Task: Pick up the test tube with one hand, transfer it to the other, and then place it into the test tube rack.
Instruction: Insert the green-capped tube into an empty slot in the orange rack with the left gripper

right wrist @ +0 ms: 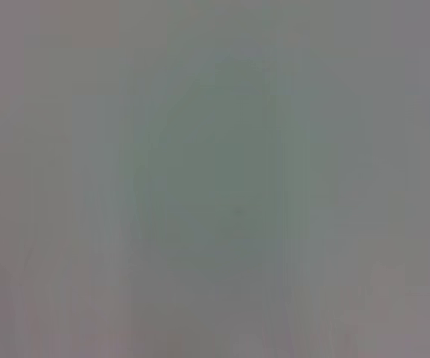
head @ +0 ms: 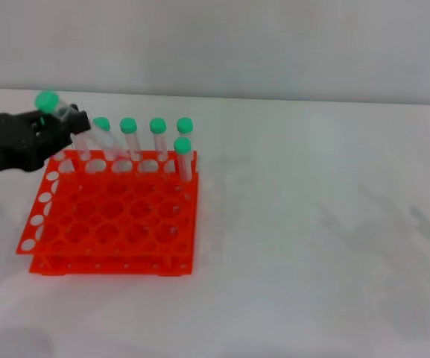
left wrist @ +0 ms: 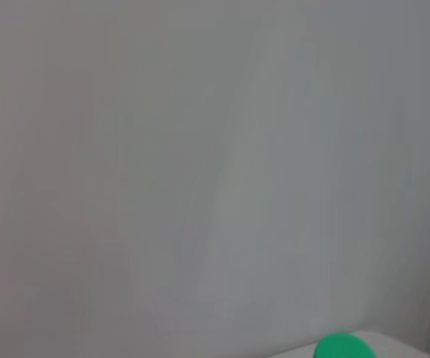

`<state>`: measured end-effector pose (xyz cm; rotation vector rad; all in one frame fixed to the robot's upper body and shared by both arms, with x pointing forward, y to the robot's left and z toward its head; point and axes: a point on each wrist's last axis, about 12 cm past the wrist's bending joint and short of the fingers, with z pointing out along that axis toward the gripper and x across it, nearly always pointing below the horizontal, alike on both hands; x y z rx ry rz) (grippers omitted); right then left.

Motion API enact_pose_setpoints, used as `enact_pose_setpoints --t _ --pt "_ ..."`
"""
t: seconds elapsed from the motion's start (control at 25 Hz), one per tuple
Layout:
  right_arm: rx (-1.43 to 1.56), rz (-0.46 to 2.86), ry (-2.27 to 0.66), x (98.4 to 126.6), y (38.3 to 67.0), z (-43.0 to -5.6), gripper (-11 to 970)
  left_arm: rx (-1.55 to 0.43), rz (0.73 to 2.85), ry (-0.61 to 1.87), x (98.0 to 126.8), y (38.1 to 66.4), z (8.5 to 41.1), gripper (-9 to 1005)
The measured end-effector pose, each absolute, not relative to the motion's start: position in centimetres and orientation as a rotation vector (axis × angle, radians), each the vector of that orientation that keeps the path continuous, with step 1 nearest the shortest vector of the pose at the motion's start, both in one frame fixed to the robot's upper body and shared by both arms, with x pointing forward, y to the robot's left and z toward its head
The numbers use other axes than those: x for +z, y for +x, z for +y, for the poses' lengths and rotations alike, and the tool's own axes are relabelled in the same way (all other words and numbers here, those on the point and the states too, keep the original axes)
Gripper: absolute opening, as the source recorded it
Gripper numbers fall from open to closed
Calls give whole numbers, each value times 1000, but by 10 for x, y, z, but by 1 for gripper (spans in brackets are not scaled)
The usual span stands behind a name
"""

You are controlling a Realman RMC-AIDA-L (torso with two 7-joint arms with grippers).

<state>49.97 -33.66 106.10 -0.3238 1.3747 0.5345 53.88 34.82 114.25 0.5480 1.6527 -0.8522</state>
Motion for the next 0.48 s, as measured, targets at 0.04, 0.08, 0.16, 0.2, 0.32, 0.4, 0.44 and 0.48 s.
enact_pose_setpoints --t 0.04,0.08,0.16,0.2,0.32,0.4,0.44,0.48 --pt "537 1373 -325 1061 500 -336 825 -839 1656 553 1145 543 347 210" --pt "543 1368 -327 1062 500 -336 825 -819 1668 554 1146 548 347 210" --pt "559 1355 -329 1062 498 -334 825 -791 1700 552 1150 559 343 210" --pt "567 1348 -329 1063 497 -333 825 -784 1714 549 1151 563 342 210" --pt "581 1340 -322 1062 495 -331 825 -760 1765 549 1154 577 335 210" --pt "592 1341 -317 1063 495 -331 825 -734 1811 537 1152 587 331 210" --pt "599 1342 -316 1063 495 -331 825 -731 1826 537 1152 590 328 210" --pt "604 1342 -316 1063 496 -331 825 -730 1847 538 1151 595 324 210"
